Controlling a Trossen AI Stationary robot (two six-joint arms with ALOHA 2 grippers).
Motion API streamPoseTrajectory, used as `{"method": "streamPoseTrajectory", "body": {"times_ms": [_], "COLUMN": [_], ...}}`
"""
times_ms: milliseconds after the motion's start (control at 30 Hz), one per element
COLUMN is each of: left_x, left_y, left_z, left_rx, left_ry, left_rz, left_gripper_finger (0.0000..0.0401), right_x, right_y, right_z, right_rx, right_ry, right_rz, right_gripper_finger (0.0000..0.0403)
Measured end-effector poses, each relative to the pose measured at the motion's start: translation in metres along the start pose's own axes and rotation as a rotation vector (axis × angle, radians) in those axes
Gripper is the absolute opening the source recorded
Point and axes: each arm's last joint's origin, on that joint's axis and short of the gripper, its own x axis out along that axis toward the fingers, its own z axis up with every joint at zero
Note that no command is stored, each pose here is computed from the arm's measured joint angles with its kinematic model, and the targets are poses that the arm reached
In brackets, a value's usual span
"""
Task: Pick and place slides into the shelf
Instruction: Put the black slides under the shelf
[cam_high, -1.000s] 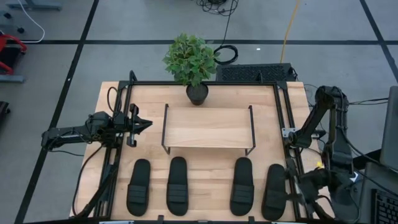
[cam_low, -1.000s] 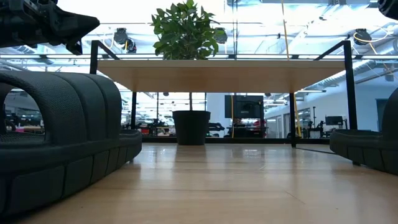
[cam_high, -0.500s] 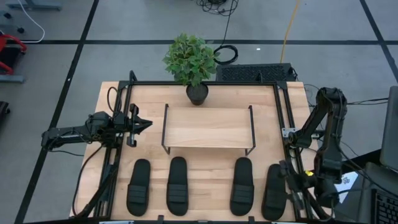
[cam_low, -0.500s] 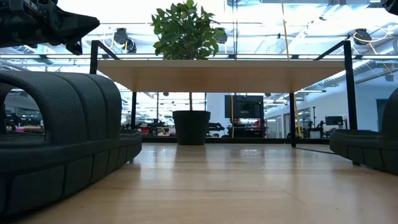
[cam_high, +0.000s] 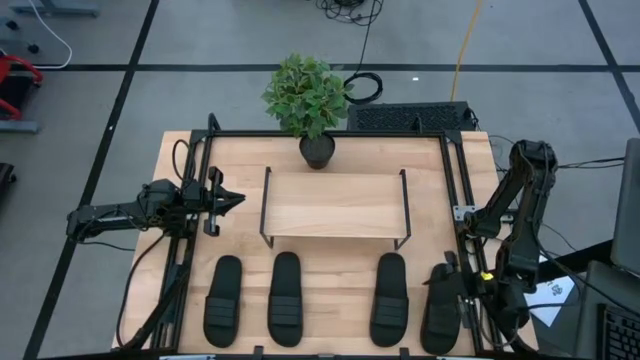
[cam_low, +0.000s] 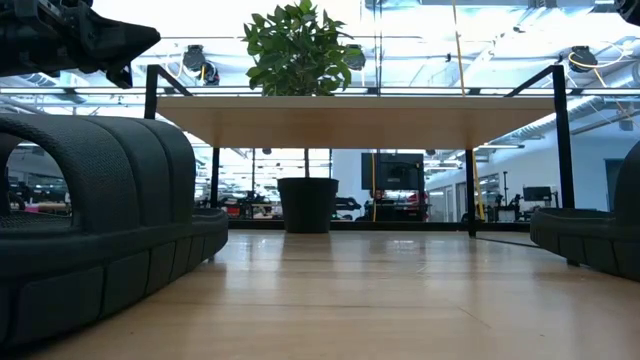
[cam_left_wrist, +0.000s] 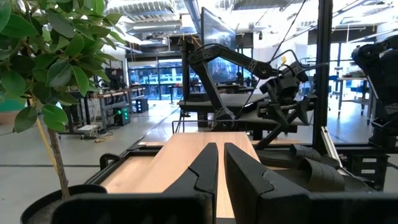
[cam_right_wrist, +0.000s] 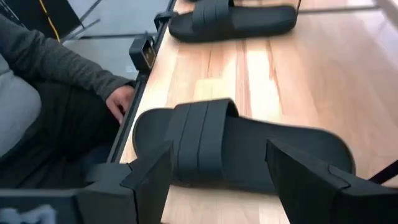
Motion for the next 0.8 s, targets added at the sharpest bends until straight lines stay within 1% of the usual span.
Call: {"method": "streamPoseTrajectory", "body": {"times_ms": [100,200,400,467,533,700,800], "left_x": [0.0,0.0,0.0,0.0,0.0,0.0,0.0], "left_y": [0.0,0.0,0.0,0.0,0.0,0.0,0.0], "left_z": [0.0,0.0,0.0,0.0,0.0,0.0,0.0], "left_rx": [0.0,0.0,0.0,0.0,0.0,0.0,0.0], "left_ry": [0.0,0.0,0.0,-0.001,0.0,-0.001,-0.001], "left_rz": [0.0,0.0,0.0,0.0,0.0,0.0,0.0], "left_gripper_finger": [0.0031,0.0031,0.0031,0.0031,0.0031,0.0031,0.0031], "right_x": [0.004,0.011,0.025,0.029,0.031,0.035,0.041], "right_y": [-0.003,-0.006,-0.004,-0.003,-0.003,-0.001,-0.006], "right_z": [0.003,0.005,0.006,0.006,0.007,0.01,0.004], "right_rx": [-0.005,-0.049,-0.205,-0.232,-0.234,-0.17,-0.156], "right_ry": [0.02,0.036,0.088,0.088,0.085,0.055,0.043], "right_rz": [-0.013,-0.034,-0.028,-0.037,-0.04,-0.026,-0.022], "right_gripper_finger": [0.0247,0.0247,0.0247,0.0247,0.0247,0.0247,0.0247]}}
